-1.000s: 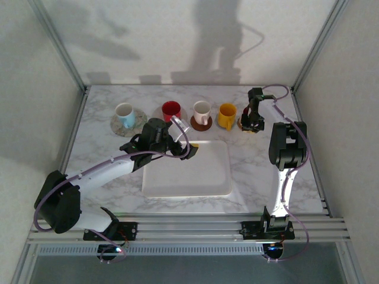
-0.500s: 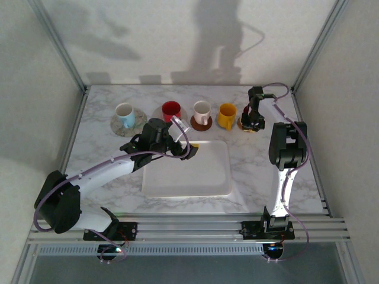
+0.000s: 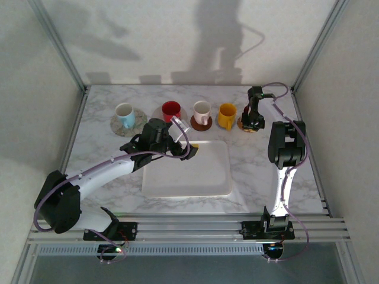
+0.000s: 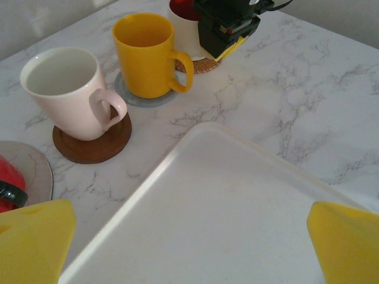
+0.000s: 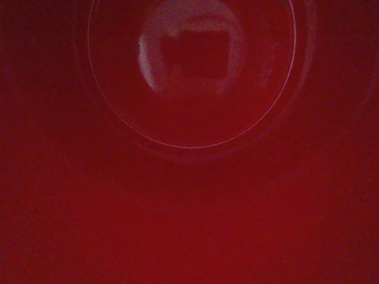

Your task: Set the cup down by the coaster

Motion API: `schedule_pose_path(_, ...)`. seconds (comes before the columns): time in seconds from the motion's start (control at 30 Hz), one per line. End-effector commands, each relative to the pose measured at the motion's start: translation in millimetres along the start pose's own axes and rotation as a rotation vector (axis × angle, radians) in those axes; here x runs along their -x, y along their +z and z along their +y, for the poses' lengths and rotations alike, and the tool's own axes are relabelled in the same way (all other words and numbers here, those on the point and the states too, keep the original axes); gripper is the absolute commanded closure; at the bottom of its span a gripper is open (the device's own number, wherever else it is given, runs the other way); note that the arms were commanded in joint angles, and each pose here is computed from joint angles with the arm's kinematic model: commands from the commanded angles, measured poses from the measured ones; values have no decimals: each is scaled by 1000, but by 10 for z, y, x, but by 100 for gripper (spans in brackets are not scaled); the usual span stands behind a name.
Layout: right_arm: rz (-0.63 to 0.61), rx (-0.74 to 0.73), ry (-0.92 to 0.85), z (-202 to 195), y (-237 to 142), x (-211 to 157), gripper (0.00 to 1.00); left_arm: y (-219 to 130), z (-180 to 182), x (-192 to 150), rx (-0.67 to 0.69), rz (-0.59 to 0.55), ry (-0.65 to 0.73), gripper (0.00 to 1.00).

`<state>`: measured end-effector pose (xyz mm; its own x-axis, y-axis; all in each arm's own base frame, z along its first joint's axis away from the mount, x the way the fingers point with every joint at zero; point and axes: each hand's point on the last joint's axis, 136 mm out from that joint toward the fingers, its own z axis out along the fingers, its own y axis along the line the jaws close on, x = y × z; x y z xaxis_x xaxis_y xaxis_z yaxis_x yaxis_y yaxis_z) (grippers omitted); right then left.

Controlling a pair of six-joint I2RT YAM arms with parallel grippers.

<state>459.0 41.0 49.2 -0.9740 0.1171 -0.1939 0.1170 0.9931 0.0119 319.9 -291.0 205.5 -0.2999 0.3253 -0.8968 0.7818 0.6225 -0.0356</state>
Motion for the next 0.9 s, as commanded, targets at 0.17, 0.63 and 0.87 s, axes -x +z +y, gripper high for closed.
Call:
schedule_pose_path(0.17, -14, -4, 12, -33, -7, 23, 81, -39, -23, 75, 8, -15, -8, 0)
schedule_pose_path(0.63, -55, 32, 30, -4, -316, -21, 44, -126, -20, 225, 34, -48, -5, 0)
schedule_pose_path(0.87, -132, 84, 47, 32, -757, -105, 18, -515, 76, 755, 141, -189, 11, 0)
